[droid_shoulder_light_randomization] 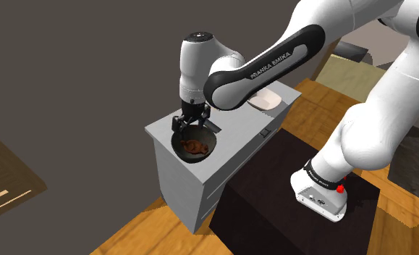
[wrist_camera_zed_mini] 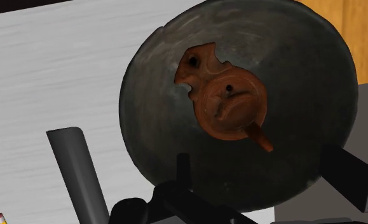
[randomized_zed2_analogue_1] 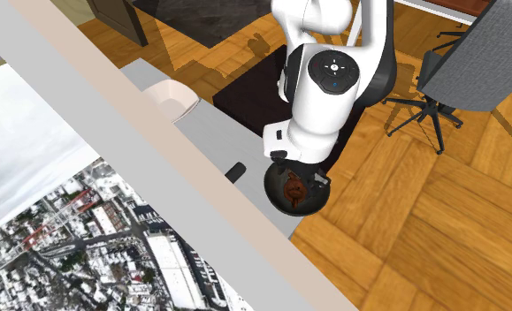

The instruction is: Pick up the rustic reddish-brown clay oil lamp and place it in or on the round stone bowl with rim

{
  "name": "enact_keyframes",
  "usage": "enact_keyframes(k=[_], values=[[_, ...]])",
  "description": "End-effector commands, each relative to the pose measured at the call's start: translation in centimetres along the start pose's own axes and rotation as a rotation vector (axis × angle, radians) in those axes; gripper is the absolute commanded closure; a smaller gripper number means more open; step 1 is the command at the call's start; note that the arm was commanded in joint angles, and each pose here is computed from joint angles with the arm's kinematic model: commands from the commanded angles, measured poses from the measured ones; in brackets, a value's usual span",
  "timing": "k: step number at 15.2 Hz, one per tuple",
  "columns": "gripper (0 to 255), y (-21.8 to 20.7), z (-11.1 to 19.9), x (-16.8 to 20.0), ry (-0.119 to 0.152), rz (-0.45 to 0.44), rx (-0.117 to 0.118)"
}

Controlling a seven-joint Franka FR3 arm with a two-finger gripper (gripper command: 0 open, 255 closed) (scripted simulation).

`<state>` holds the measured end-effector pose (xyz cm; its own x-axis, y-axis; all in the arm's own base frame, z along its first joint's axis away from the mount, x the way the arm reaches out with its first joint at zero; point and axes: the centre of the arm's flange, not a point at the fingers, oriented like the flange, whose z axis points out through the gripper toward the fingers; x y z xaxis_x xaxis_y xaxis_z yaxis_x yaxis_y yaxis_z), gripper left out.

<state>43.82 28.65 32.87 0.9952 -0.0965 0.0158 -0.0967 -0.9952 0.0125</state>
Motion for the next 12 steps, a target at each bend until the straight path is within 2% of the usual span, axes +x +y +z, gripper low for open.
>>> enact_keyframes(k=[1, 3, 7, 12], values=[[0, 0.0, 0.0, 0.0, 0.000, 0.000, 0.000], [0, 0.0, 0.0, 0.0, 0.000, 0.000, 0.000], [0, 0.0, -5.0, 0.0, 0.000, 0.000, 0.000], [0, 0.0, -5.0, 0.0, 0.000, 0.000, 0.000]])
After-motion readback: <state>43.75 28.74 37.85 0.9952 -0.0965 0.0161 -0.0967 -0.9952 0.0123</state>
